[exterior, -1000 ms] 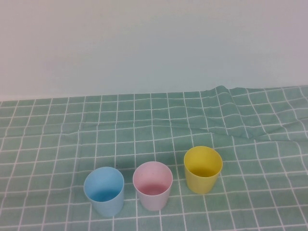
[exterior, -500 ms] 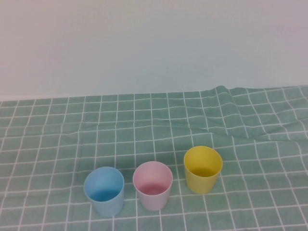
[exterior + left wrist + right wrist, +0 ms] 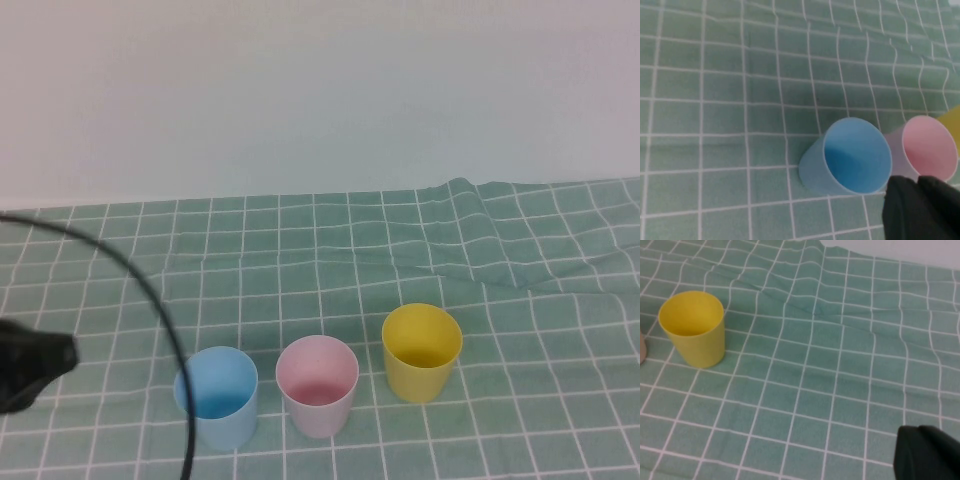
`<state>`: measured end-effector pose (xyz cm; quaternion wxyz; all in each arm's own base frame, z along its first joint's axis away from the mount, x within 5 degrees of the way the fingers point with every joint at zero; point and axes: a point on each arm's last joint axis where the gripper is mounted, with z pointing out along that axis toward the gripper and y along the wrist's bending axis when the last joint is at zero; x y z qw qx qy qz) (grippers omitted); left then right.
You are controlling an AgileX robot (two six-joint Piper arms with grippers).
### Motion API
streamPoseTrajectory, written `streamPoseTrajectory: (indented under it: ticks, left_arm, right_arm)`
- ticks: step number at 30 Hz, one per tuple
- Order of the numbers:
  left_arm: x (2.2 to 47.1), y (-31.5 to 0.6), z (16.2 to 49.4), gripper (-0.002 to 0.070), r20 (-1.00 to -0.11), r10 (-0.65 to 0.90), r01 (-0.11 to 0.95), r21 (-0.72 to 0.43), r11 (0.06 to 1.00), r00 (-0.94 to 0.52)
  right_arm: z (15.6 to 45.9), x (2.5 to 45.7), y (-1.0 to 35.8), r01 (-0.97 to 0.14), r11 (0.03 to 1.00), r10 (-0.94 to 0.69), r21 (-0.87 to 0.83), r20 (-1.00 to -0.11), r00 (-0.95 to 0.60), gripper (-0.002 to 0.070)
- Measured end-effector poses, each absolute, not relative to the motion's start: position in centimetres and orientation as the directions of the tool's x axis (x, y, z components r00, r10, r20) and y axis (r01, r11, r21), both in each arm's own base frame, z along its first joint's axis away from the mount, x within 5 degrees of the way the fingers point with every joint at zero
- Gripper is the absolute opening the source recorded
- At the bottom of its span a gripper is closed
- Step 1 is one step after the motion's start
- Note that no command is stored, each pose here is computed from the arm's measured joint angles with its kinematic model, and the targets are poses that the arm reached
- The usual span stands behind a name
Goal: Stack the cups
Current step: Pick up the blue cup
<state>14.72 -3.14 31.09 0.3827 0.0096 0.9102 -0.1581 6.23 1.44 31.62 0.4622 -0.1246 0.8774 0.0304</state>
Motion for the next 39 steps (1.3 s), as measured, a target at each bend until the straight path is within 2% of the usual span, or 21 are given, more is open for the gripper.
streamPoseTrajectory:
  ticks: [5, 7, 13, 18, 23, 31, 33, 35, 39]
  left_arm:
    - [20.1, -4.1, 29.9, 0.0340, -0.557, -0.056, 0.157, -0.327, 0.932, -0.828]
    - [22.2, -4.4, 29.2, 0.0375, -0.506, -0.029, 0.171, -0.343, 0.924, -0.862]
    - [25.9, -6.7, 27.0, 0.0351, -0.401, 0.078, 0.233, -0.355, 0.905, -0.913]
    - [27.0, -9.1, 24.5, 0.0346, -0.339, 0.186, 0.283, -0.262, 0.923, -0.922]
    - [27.4, -10.0, 23.3, 0.0346, -0.330, 0.226, 0.291, -0.165, 0.942, -0.917]
    - [28.1, -10.3, 21.4, 0.0345, -0.280, 0.237, 0.285, -0.146, 0.947, -0.930]
    - [28.3, -10.3, 20.7, 0.0330, -0.258, 0.240, 0.283, -0.144, 0.948, -0.936]
    - [28.4, -10.4, 20.2, 0.0264, -0.240, 0.241, 0.280, -0.142, 0.950, -0.940]
    - [28.6, -10.4, 19.7, 0.0027, -0.229, 0.229, 0.266, -0.144, 0.953, -0.946]
  right_arm:
    - [31.4, 6.4, 1.5, -0.250, 0.967, -0.190, -0.051, -0.797, -0.573, -0.0001]
    - [31.3, 6.4, 1.5, -0.253, 0.966, -0.190, -0.045, -0.790, -0.583, -0.0001]
    - [31.1, 6.6, 1.6, -0.257, 0.966, -0.188, -0.033, -0.772, -0.607, -0.0001]
    - [31.1, 6.6, 1.6, -0.257, 0.966, -0.185, -0.030, -0.771, -0.609, -0.0001]
    - [31.1, 6.6, 1.7, -0.259, 0.966, -0.181, -0.021, -0.770, -0.612, -0.0001]
    - [31.1, 6.6, 1.8, -0.263, 0.965, -0.173, -0.006, -0.770, -0.614, -0.0001]
    - [31.1, 6.6, 1.8, -0.264, 0.965, -0.172, -0.005, -0.770, -0.614, -0.0001]
    - [31.1, 6.6, 1.8, -0.264, 0.965, -0.172, -0.005, -0.770, -0.614, -0.0001]
    - [31.1, 6.6, 1.8, -0.266, 0.964, -0.175, -0.007, -0.770, -0.613, -0.0001]
